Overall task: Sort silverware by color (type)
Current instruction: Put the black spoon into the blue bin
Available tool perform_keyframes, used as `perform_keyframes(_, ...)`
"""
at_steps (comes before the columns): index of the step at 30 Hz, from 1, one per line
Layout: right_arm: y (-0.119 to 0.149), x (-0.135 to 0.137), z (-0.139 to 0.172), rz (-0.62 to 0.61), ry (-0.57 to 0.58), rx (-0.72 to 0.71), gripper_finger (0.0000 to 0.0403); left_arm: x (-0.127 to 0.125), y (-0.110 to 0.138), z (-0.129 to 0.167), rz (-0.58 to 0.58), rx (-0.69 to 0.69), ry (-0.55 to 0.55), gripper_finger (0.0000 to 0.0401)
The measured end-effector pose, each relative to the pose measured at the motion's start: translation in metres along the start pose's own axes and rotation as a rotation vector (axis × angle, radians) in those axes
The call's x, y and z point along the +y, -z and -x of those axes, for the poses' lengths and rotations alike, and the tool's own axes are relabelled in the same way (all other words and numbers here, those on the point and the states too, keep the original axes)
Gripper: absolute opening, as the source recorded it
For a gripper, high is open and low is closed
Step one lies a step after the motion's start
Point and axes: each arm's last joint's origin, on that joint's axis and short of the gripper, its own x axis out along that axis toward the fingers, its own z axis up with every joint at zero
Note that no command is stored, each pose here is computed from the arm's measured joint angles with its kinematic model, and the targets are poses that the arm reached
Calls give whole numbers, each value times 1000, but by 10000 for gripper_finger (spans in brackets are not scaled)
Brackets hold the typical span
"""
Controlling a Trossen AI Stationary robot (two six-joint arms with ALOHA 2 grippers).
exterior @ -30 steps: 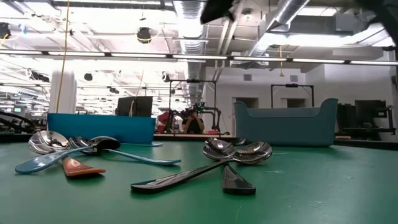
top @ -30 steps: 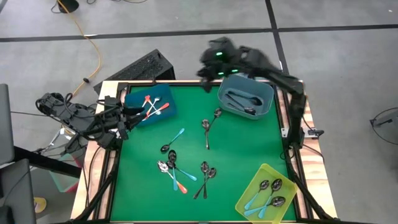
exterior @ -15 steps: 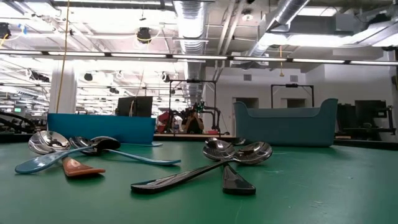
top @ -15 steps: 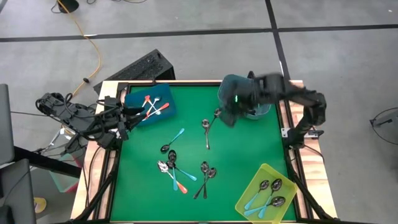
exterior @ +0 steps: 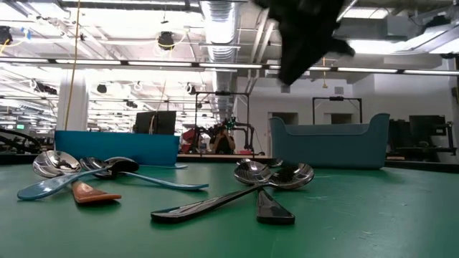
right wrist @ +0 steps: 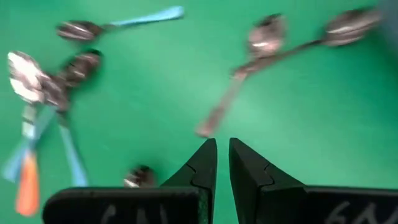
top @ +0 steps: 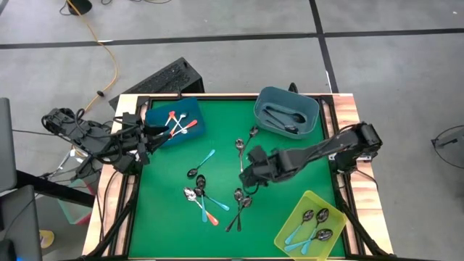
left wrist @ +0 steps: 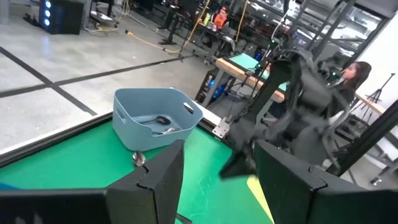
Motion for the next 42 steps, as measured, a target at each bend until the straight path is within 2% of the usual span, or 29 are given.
perform_keyframes(3,12,4,-28,-102,-128,-59,58,0,0,0,-13,2,-2,179)
perform_keyframes(6,12,3,-45,-187,-219,-113,74,1,1,0,-24,6,-15,179)
perform_keyframes(10,5,-10,-63,-238,-216,-139,120,1,1,0,-25,8,-14,179)
perform_keyframes(14,-7,-19,-71,-176,-191,-150,176,1,2,0,-24,11,-11,179)
perform_keyframes(18,-14,-26,-76,-179,-174,-127,206,1,2,0,-22,11,-11,179)
perform_keyframes(23,-16,-34,-79,-174,-98,-149,204,2,2,0,-31,10,-25,179)
perform_keyframes(28,-6,-33,-103,-127,-38,-105,195,4,4,0,-24,13,-48,179)
perform_keyframes(30,-5,-25,-114,-118,-56,-97,194,5,5,0,-31,17,-57,179)
perform_keyframes(34,1,-19,-133,-88,-17,-56,193,5,4,0,-31,16,-59,179)
perform_keyframes(42,4,-13,-161,-120,37,-46,193,5,5,0,-30,16,-60,179)
